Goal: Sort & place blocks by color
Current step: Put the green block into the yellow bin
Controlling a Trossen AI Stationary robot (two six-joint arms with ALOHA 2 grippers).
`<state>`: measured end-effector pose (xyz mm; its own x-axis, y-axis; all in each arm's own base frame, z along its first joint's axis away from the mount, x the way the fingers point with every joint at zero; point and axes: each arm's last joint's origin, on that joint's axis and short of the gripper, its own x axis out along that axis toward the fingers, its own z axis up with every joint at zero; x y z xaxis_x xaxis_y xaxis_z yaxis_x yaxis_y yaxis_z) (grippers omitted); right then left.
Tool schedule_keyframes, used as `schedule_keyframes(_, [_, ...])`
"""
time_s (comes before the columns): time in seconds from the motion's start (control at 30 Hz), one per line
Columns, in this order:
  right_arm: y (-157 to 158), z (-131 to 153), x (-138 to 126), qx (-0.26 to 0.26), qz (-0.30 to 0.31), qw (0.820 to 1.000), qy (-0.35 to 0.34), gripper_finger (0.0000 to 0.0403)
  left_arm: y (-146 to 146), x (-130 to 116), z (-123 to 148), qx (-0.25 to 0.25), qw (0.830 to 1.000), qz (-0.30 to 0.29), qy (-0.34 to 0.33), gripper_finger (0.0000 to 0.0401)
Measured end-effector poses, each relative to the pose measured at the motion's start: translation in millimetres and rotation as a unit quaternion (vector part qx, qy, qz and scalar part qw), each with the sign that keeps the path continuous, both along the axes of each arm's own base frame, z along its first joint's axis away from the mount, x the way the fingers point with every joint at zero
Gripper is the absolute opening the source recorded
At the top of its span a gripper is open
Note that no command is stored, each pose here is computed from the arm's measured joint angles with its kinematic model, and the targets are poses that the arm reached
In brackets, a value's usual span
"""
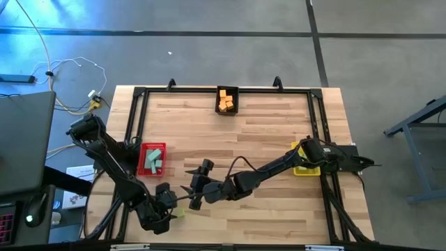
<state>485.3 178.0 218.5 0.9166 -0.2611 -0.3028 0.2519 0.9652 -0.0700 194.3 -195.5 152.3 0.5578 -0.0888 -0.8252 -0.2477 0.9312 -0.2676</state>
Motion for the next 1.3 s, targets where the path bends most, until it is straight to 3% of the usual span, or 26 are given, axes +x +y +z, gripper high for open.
schedule_keyframes(0.83, [-3.9,-1.2,1.0,-0.002,-0.004,1.0,0.005,0.0249,-0.5,1.1,-2.9,0.008,1.0,0.007,-0.005,0.0197])
schedule_keyframes(1.3, [-4.7,-1.7,1.1,-0.002,-0.005,1.0,0.008,0.0249,-7.0,8.6,-33.7,0.038,0.999,0.011,0.008,0.0197])
